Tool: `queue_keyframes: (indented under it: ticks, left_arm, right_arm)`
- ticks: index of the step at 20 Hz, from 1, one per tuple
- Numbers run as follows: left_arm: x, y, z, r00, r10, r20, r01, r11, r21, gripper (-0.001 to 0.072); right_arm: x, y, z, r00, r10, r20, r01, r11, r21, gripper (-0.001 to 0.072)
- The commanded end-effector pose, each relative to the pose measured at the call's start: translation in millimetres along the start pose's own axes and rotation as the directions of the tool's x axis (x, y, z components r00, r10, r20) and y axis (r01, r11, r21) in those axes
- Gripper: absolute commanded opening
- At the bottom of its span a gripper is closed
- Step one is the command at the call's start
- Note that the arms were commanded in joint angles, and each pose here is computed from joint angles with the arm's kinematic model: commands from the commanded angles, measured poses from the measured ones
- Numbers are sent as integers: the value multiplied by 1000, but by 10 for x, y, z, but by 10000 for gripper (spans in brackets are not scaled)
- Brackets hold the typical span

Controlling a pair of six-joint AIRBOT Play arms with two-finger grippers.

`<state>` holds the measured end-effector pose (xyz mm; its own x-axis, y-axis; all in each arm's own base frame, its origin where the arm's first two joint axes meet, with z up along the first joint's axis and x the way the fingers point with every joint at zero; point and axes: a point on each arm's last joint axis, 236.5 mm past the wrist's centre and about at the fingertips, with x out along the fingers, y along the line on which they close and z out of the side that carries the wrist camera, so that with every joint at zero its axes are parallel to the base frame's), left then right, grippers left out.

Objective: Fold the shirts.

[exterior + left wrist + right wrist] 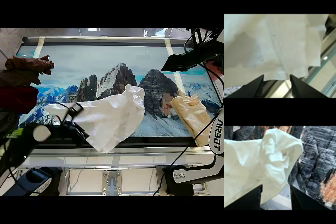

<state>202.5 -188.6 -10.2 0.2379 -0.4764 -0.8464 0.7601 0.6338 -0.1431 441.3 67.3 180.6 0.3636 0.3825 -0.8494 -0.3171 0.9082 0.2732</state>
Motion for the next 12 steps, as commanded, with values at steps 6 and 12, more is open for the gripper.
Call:
queue_keyframes:
  ticks: [6,12]
  left_arm:
    - [616,-450,-199,984,140,-107,-99,942,320,597]
    - [886,-386,-367,968,163,-192,-90,936,341,610]
  right_arm:
    - [-37,64,-15,1000,23,0,-23,1000,-3,384]
    - [-38,88,-58,999,33,-18,-33,999,-4,384]
